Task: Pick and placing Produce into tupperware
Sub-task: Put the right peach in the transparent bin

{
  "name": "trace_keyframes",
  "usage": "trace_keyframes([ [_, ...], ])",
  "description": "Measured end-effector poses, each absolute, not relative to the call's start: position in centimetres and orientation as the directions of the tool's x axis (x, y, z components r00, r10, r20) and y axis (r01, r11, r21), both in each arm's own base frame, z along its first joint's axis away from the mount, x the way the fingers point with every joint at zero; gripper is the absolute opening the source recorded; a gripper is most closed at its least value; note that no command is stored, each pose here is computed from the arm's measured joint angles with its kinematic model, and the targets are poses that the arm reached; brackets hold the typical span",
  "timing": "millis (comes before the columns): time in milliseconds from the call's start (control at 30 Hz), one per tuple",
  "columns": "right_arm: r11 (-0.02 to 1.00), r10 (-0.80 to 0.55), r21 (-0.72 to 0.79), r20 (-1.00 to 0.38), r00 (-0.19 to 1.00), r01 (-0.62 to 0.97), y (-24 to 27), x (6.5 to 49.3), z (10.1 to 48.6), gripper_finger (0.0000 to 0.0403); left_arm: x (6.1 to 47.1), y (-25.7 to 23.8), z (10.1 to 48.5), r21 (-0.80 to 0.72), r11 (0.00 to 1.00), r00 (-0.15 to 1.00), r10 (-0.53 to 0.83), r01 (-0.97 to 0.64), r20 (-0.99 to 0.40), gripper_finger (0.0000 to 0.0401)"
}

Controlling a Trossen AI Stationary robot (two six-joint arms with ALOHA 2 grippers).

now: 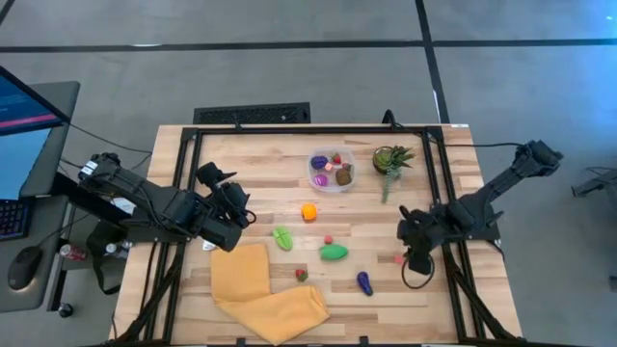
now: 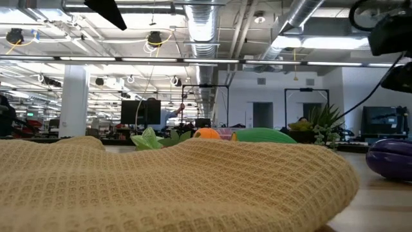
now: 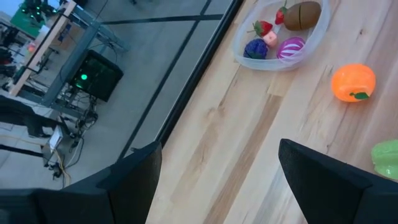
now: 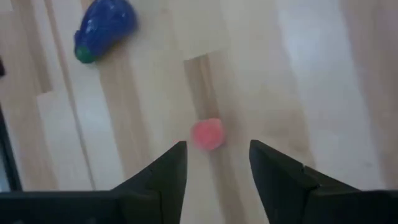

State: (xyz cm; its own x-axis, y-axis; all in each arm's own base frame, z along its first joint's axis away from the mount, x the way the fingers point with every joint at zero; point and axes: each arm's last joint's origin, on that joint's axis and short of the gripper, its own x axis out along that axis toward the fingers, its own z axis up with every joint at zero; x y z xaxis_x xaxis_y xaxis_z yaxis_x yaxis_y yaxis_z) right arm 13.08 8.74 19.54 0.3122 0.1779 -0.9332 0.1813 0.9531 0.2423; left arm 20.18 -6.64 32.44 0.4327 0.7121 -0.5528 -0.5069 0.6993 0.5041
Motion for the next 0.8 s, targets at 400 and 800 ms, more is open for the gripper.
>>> trace_keyframes([
  [400,0.96,0.161,0.209,-0.957,0.242,0.186,11.4,14.2,17.1,0.0262,20.3,-6.3,32.5,0.507,0.679,0.425,0.731,-0.532,-0.533,0.0316],
  [800,0.969,0.1,0.136,-0.979,0.175,0.206,12.3,15.5,14.5,0.0262,20.3,-6.3,32.5,0.5,0.683,0.426,0.727,-0.533,-0.539,0.0316],
])
